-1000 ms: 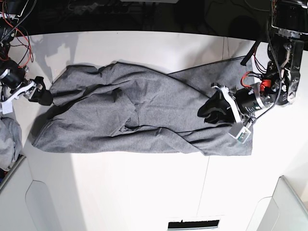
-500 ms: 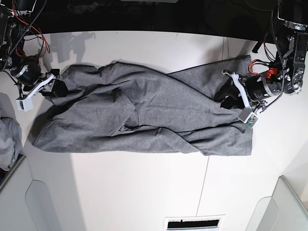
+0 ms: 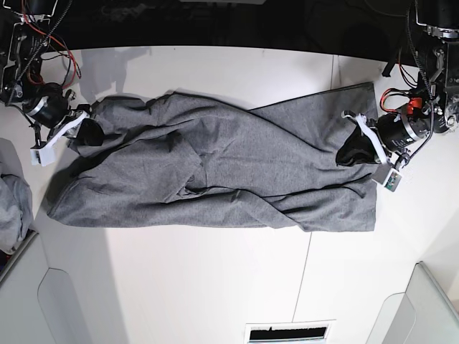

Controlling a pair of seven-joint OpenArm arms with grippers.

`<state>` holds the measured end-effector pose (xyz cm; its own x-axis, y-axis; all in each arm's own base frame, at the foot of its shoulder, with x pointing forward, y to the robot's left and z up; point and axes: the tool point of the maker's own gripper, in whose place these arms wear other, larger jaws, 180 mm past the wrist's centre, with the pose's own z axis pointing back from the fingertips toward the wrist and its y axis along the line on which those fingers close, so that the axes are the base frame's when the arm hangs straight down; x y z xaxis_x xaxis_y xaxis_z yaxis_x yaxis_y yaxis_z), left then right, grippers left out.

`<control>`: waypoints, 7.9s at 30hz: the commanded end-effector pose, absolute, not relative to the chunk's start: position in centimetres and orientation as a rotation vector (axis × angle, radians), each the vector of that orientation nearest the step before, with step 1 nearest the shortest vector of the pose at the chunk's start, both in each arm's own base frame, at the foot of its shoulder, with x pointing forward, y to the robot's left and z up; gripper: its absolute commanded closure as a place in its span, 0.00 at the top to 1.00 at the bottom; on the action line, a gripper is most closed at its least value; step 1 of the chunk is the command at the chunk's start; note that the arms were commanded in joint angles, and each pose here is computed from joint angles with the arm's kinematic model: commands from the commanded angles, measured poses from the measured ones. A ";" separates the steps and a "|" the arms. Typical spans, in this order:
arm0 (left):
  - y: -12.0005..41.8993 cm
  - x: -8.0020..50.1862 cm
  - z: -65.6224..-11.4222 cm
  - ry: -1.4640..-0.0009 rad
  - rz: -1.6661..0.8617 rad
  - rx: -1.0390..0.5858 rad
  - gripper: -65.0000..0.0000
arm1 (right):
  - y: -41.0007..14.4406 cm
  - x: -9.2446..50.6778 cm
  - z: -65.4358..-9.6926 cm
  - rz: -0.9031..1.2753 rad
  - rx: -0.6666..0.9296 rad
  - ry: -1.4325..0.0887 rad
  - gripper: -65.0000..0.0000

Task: Layout the t-shirt on the table in an organized manner, then fold the t-shirt properly
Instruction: 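Stretch the lifted shirt between both grippers and lay it down, then drag the shirt edges with both grippers to straighten the body, then pull the shirt corners apart with both grippers, then release, then grasp the shirt's edge with both grippers and pull it taut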

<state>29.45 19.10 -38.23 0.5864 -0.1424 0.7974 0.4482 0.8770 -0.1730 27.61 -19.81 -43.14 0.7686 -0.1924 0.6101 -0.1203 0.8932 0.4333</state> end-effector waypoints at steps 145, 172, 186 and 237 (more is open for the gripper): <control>11.1 18.8 -37.2 -0.796 -0.301 -0.569 0.21 | -24.6 28.4 -39.8 0.010 0.399 -0.689 0.69; 22.1 11.4 -41.6 -0.600 -0.017 -0.430 0.46 | -30.2 18.3 -43.9 0.043 0.221 -0.451 0.69; 23.8 12.3 -41.5 -0.611 -0.082 -0.356 0.46 | -31.9 19.9 -41.7 0.011 0.191 -0.544 0.69; 28.6 17.5 -42.9 -0.525 -0.344 -0.167 0.00 | -32.9 18.4 -42.8 -0.062 0.209 -0.499 0.00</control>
<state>17.06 27.87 -43.53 0.8217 -0.2577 0.5084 0.3519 0.9310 -0.0968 17.48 -31.83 -43.94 0.8916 -0.1285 0.4342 0.0200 0.9692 0.2456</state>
